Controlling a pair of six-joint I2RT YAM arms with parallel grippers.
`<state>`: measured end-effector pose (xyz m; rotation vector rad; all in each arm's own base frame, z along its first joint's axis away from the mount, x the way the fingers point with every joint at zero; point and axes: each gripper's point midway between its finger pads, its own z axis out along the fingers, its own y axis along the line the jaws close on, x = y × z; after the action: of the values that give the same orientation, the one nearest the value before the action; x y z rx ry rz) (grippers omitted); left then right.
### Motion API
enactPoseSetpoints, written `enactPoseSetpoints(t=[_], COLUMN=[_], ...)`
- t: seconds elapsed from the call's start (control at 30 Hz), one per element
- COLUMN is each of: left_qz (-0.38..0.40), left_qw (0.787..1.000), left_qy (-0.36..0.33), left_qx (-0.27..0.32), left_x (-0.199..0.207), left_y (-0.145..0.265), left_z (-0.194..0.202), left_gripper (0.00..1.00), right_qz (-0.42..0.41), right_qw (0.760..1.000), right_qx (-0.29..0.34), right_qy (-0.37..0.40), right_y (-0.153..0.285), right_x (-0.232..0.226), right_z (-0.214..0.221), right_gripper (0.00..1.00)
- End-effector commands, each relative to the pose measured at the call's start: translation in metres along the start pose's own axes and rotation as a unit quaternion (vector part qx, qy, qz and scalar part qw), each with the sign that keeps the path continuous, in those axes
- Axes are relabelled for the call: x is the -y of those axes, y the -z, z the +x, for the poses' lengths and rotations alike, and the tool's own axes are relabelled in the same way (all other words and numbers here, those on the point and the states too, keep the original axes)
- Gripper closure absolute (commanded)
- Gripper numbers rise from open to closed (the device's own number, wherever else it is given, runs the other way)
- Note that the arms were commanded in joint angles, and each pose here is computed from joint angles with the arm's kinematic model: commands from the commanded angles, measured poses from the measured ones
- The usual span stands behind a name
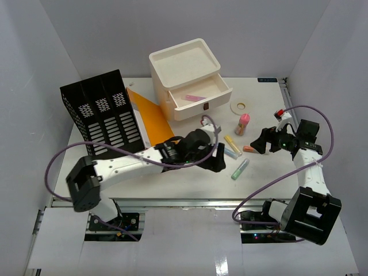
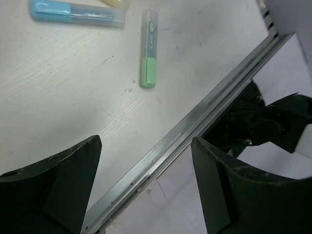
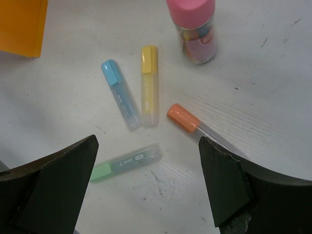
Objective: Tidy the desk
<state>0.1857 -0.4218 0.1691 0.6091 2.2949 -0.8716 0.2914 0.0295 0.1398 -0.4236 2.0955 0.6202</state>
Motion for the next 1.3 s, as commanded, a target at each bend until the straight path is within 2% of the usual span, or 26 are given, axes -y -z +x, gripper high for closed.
enactPoseSetpoints(t=[0.0, 0.17, 0.4, 0.83, 1.27], left_qz=[0.008, 0.016, -0.006, -0.075, -0.085], left_qw=[0.997, 0.993, 0.989, 0.977, 0.974], left_qy=[-0.081, -0.108, -0.139, -0.183, -0.183], left_qx=[0.003, -0.034, -0.054, -0.083, -0.108], left_x=[0.031, 0.044, 0.047, 0.024, 0.011], left_y=[-0.048, -0.107, -0.143, -0.172, -0.184], left_z=[-0.017, -0.002, 0.005, 0.033, 0.055], left_gripper=[0.15, 0.14, 0.15, 0.20, 0.31], right_qz=[-0.003, 0.004, -0.002, -0.006, 0.021], right_qw=[0.999, 0.999, 0.999, 0.999, 0.998], right_qx=[0.034, 0.042, 0.045, 0.048, 0.049], right_qy=[-0.003, -0.009, -0.013, -0.014, -0.039], right_y=[0.007, 0.012, 0.012, 0.012, 0.014], right_x=[0.004, 0.010, 0.008, 0.007, 0.018], right_z=[-0.008, -0.008, -0.009, -0.010, -0.008], right_gripper=[0.10, 0.10, 0.10, 0.10, 0.10])
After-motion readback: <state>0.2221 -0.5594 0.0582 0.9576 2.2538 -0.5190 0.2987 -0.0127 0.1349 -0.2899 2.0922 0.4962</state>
